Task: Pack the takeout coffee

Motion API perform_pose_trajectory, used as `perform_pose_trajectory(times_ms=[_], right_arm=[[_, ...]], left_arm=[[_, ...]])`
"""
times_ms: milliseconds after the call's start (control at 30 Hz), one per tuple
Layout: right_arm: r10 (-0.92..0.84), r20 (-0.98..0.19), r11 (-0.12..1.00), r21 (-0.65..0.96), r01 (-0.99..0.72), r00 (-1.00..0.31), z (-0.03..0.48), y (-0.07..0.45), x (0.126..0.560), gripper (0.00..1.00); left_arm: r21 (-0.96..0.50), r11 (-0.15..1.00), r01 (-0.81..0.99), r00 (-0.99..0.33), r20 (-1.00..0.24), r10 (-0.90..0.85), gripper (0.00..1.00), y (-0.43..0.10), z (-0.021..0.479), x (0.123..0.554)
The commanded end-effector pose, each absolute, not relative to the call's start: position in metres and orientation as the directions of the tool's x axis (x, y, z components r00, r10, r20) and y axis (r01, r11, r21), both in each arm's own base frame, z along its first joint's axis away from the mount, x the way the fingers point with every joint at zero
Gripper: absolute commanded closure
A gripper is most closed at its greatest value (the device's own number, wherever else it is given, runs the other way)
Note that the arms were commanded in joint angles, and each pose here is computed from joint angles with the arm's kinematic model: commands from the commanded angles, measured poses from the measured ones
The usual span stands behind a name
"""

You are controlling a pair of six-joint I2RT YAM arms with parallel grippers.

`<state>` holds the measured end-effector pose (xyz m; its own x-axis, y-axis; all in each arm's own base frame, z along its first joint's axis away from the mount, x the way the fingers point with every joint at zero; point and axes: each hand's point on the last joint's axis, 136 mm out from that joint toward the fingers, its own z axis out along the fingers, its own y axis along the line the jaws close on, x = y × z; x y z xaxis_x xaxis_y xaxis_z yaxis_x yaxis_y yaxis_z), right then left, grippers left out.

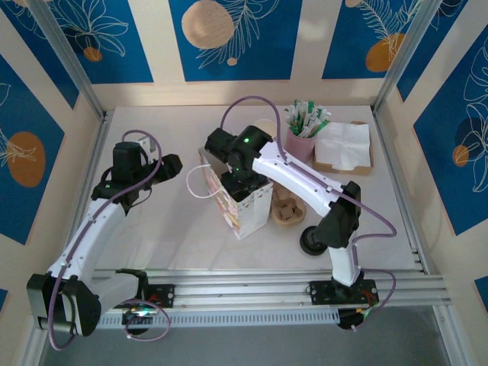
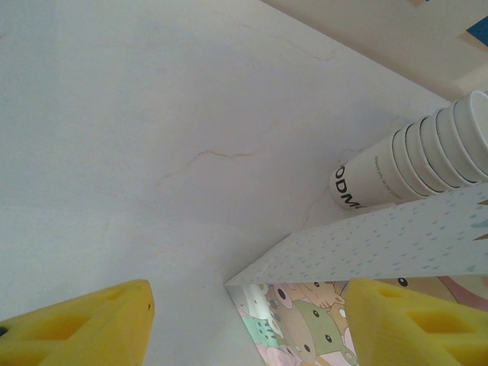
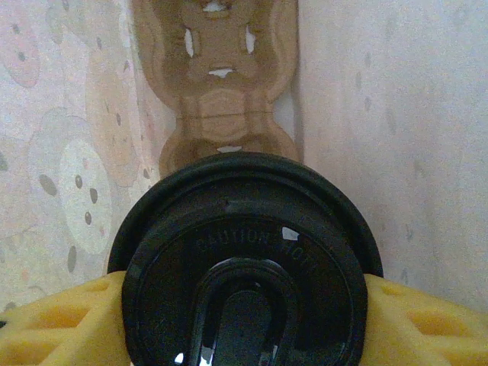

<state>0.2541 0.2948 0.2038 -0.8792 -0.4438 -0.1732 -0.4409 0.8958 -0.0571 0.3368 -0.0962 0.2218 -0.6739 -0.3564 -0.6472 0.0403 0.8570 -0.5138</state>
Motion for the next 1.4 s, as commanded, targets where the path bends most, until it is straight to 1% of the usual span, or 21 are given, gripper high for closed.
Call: perform_pose_trajectory(times_ms=[0, 767, 1367], right_arm=[[-0.453, -0.173, 0.890, -0.029, -0.455, -0.875, 0.209, 0.292, 0.248, 0.44], [-0.470, -0.152, 0.880, 0.000, -0.475, -0.870, 0.192, 0.292, 0.244, 0.43], [-0.453, -0.108, 0.891, -0.025, -0.453, -0.885, 0.168, 0.286, 0.244, 0.43]], left_arm=[[-0.515, 0.854, 0.065, -0.673, -0.655, -0.344, 0.33, -0.098, 0.224, 0.336], [-0.516, 0.854, 0.068, -0.686, -0.646, -0.335, 0.32, -0.101, 0.219, 0.337], [-0.514, 0.855, 0.066, -0.688, -0.644, -0.334, 0.31, -0.100, 0.217, 0.337]])
